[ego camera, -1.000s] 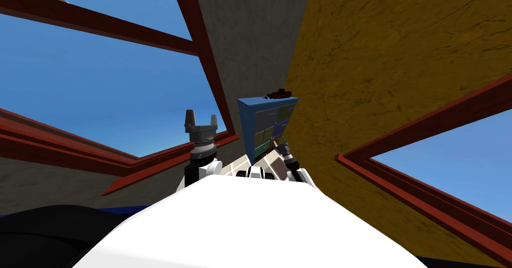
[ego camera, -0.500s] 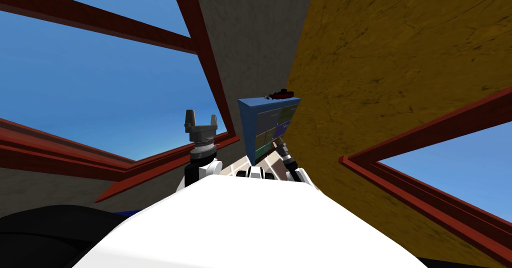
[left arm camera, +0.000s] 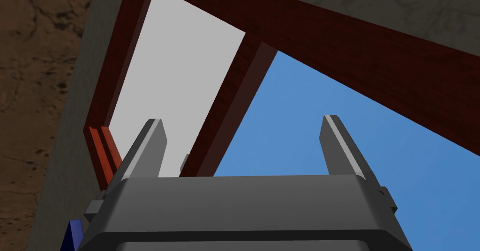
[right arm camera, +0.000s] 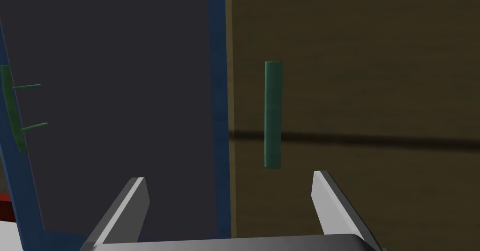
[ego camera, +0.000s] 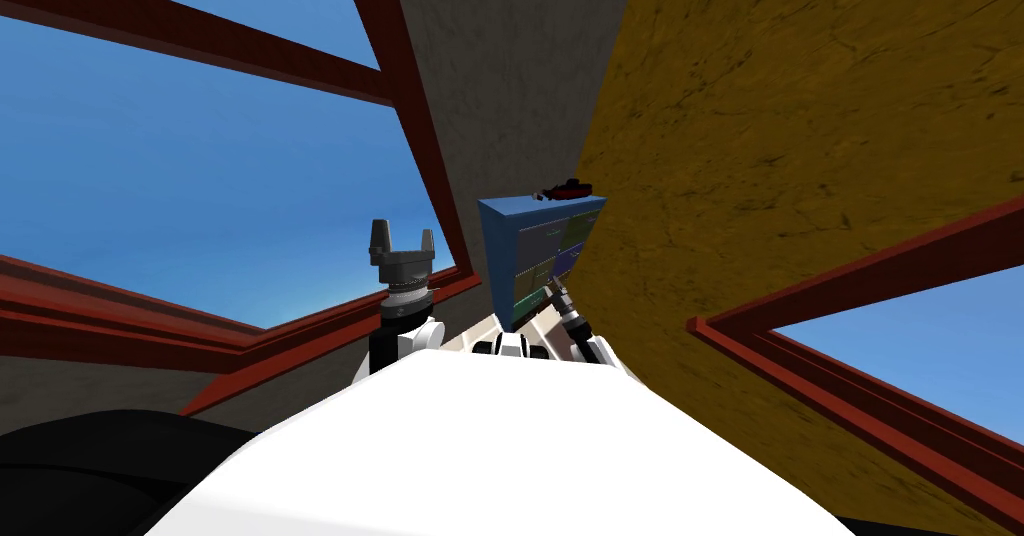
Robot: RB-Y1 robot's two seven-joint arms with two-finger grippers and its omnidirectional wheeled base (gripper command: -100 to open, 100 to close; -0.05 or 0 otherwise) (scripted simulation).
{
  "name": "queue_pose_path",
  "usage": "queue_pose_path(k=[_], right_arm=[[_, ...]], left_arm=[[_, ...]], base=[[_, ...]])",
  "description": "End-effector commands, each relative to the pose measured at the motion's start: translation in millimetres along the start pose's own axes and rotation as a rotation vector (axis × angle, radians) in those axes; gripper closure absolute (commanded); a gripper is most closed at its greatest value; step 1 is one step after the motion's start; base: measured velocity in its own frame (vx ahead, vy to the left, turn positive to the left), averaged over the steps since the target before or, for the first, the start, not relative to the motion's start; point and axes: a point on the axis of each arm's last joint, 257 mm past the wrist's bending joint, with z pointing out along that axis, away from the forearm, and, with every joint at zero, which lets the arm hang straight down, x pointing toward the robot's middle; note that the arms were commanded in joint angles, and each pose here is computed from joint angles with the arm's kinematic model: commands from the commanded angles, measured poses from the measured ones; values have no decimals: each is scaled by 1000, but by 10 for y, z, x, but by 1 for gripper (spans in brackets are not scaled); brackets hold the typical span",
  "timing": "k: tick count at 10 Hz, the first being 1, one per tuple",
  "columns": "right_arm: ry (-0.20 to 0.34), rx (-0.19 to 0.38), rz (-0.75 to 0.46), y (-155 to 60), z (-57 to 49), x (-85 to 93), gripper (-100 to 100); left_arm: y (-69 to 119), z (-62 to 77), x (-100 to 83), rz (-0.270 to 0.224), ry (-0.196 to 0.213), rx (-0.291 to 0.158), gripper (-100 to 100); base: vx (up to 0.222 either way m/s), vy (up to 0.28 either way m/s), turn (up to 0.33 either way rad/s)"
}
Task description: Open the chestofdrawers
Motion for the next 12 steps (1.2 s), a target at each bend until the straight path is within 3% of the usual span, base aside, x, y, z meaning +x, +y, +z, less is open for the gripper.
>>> queue_pose_path(k=[1, 9, 11, 12], right_arm=[[-17, -22, -86, 109, -2, -38, -100], [-70, -72, -297, 348, -43, -94, -100], [-71, -73, -300, 351, -43, -95, -100], [-70, -75, -306, 337, -70, 49, -100]], left_arm=[[0, 0, 0, 0, 0, 0, 0], [0, 0, 0, 0, 0, 0, 0], [0, 0, 0, 0, 0, 0, 0], [0, 0, 0, 0, 0, 0, 0]], base=[[39, 30, 1], [37, 29, 1], [28, 17, 0], [4, 35, -17]])
